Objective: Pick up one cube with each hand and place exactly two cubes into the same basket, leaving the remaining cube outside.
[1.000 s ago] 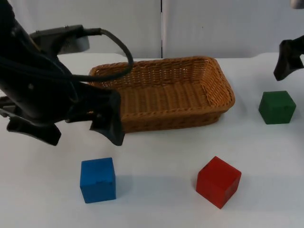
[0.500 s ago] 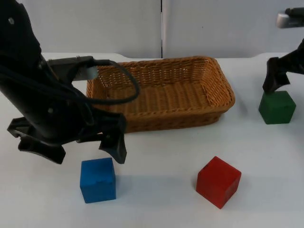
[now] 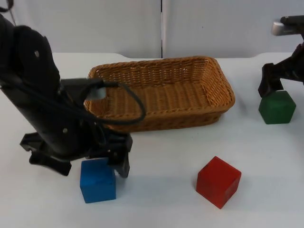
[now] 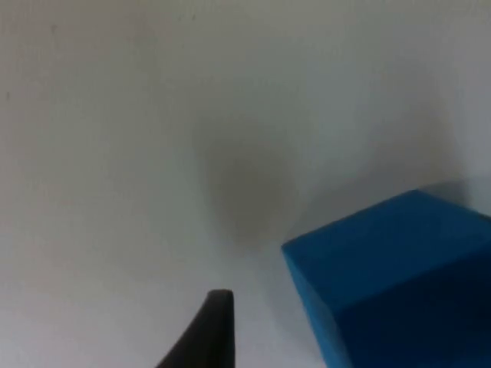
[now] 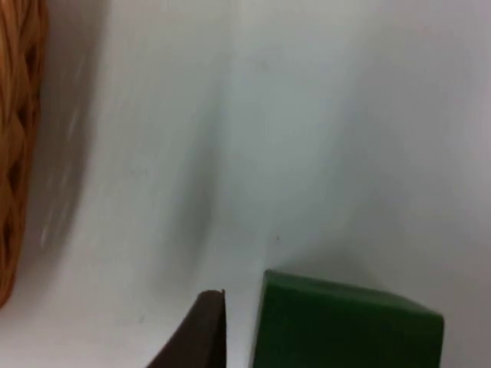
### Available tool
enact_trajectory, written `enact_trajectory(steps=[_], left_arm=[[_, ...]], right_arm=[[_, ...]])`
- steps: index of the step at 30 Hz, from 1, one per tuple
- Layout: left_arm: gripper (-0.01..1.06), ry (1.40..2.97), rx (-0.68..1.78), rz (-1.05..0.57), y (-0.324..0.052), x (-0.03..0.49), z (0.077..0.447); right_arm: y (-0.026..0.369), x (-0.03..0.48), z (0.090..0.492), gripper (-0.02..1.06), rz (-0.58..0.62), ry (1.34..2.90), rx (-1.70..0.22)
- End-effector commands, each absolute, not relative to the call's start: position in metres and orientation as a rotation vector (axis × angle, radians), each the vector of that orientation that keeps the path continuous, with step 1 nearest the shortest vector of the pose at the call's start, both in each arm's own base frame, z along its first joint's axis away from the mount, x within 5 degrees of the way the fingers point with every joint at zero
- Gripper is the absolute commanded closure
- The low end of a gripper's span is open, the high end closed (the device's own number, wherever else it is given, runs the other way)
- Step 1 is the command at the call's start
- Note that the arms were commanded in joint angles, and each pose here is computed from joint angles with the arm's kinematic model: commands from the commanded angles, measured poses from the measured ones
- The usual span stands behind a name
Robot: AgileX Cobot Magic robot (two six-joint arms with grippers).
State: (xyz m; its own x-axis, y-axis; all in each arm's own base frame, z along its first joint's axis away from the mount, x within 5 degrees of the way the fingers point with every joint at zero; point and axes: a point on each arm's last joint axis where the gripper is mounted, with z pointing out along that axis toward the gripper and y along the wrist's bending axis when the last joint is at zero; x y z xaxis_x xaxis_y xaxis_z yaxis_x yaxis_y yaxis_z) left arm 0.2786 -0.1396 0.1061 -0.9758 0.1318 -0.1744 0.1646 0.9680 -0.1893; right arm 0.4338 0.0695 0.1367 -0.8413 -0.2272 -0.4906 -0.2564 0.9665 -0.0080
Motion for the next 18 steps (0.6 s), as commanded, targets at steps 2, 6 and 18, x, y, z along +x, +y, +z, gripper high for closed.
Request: enact_trajectory(steps=[2, 6, 18], left_arm=[[0.0, 2.965, 0.221, -0.293, -0.141, 0.279, 0.099], [0.0, 2.981, 0.221, -0.287, -0.141, 0.279, 0.094], [0.0, 2.98, 0.226, -0.281, -0.141, 0.279, 0.092]], right_arm=[[0.072, 0.437, 0.139, -0.01, 0.082, 2.575, -0.337], [0.076, 0.436, 0.133, 0.0, 0.091, 2.591, -0.344], [0.085, 0.435, 0.097, 0.0, 0.104, 2.656, -0.363]])
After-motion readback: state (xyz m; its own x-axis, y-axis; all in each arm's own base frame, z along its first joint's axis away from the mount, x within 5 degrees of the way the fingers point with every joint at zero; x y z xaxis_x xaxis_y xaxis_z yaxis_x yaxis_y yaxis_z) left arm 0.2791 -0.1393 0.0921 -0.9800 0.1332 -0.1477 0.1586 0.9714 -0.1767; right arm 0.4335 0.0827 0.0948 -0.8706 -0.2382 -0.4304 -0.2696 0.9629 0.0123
